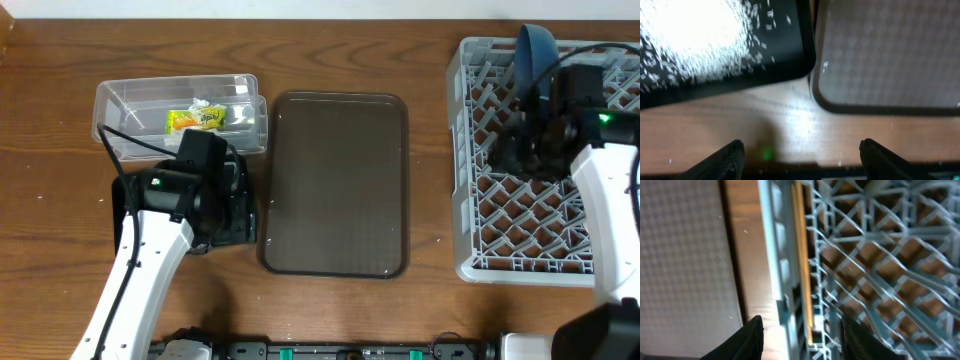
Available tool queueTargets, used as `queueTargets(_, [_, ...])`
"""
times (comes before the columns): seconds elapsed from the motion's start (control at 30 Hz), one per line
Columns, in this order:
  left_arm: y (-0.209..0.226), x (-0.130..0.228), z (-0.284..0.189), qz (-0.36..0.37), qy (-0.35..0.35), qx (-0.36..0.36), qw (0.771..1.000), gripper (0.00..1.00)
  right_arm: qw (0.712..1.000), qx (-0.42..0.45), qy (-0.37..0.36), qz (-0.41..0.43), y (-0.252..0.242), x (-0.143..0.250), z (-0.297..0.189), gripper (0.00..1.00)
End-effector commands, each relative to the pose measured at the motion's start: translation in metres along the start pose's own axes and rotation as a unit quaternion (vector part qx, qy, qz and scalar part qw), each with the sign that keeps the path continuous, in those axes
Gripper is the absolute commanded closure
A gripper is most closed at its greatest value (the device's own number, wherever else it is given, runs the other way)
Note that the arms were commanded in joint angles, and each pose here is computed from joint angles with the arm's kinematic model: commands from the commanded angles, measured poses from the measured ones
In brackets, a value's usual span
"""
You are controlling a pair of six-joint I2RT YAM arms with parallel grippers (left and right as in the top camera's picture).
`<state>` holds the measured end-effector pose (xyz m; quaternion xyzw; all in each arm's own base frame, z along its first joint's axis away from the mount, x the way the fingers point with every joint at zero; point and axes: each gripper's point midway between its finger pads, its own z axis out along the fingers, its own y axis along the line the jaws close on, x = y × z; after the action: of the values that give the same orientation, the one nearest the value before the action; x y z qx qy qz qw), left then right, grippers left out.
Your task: Sort waste into correct bins and load items into the dishwasher rack
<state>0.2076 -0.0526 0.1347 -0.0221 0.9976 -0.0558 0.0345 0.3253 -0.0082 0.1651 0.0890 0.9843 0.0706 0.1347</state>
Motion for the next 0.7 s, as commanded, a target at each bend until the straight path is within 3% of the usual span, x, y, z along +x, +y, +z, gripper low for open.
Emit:
queueTargets(0.0, [-0.001, 0.002, -0.005, 0.009, -0.001, 0.003, 1.0, 0.24, 0.999, 0.017, -0.027, 0.006, -0.007, 0.007, -0.021, 0.51])
queueTargets(0.17, [-0.001, -0.001, -0.02, 0.014, -0.056, 0.007, 0.998, 0.23, 0.997, 0.008, -0.077, -0.002, -0.007, 0.024, -0.022, 0.48])
queueTargets(0.3, [-0.002, -0.005, -0.041, 0.02, -0.152, 0.024, 0.988, 0.24, 0.99, -0.007, -0.143, -0.02, -0.001, 0.044, -0.016, 0.41])
queueTargets(0.37, [0.0, -0.007, -0.055, 0.015, -0.213, 0.028, 0.976, 0.24, 0.983, -0.014, -0.185, -0.015, 0.0, 0.054, -0.018, 0.3])
queueTargets(0.43, [0.001, -0.006, -0.068, 0.014, -0.269, 0.034, 0.962, 0.24, 0.975, -0.021, -0.221, 0.008, -0.002, 0.063, -0.023, 0.04])
queueTargets(0.47, [0.001, -0.005, -0.074, 0.016, -0.292, 0.04, 0.955, 0.23, 0.971, -0.025, -0.239, 0.012, -0.002, 0.066, -0.026, 0.01])
queueTargets(0.5, [0.001, -0.005, -0.079, 0.017, -0.312, 0.044, 0.949, 0.01, 0.967, -0.028, -0.254, 0.01, -0.002, 0.068, -0.028, 0.01])
queueTargets(0.67, [0.0, 0.001, -0.101, 0.022, -0.371, 0.058, 0.927, 0.0, 0.956, -0.036, -0.291, 0.005, -0.003, 0.082, -0.034, 0.01])
